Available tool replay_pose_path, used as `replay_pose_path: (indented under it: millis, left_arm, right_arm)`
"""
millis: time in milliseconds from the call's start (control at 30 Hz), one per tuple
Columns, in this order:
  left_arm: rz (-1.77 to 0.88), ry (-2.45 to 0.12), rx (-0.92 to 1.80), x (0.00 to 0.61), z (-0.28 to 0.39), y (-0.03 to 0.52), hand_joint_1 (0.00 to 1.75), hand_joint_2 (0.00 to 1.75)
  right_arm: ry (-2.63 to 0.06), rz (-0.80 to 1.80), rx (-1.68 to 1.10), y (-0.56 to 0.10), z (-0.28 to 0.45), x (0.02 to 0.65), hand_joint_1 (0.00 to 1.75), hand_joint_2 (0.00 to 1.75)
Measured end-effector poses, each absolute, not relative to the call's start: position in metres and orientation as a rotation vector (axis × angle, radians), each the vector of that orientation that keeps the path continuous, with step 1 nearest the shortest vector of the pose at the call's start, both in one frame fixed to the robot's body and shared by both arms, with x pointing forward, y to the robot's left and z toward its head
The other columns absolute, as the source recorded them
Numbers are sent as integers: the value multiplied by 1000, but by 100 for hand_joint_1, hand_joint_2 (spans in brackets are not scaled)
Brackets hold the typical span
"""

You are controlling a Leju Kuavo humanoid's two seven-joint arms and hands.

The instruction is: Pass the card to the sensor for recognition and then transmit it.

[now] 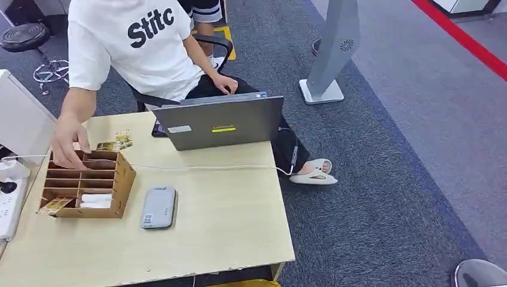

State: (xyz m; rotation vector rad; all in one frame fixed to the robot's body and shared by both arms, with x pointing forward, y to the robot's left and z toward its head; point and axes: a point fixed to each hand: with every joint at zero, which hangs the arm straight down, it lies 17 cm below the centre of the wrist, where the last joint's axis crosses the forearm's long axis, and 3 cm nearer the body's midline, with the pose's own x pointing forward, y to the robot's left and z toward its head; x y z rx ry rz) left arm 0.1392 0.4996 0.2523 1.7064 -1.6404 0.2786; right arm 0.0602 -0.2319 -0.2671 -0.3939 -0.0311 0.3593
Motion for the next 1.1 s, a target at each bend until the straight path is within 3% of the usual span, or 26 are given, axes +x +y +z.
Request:
replay_pose_path:
  millis: [67, 167, 333, 433, 567, 667, 833, 1100]
  left_arm:
    - [318, -1582, 1707, 131, 241, 510, 0, 175]
    - [507, -1356, 1611, 118, 173, 548, 0, 175]
    - [697, -740, 1510, 40, -11, 596, 0, 175]
    - [970, -404, 1262, -16, -128, 555, 0, 175]
    - [1060, -171, 1063, -37, -196, 481, 0, 175]
    - [960, 54, 901, -42, -228, 426, 0, 175]
    - [697, 174, 738, -23, -249, 365, 0, 175]
    - [56, -92, 683, 60, -253, 335, 0, 175]
  right_arm:
    - [-37, 359, -396, -232, -267, 61, 0, 175]
    - [-58, 358, -411, -233, -266, 65, 0, 175]
    - [-71, 390, -423, -233, -265, 68, 0, 175]
    - [-101, 421, -444, -235, -263, 75, 0, 175]
    - [-118, 440, -452, -236, -263, 79, 0, 175]
    - [-144, 452, -457, -236, -262, 84, 0, 175]
    - [-160, 463, -470, -240, -262, 88, 0, 175]
    - [-177, 433, -580, -264, -254, 95, 0, 175]
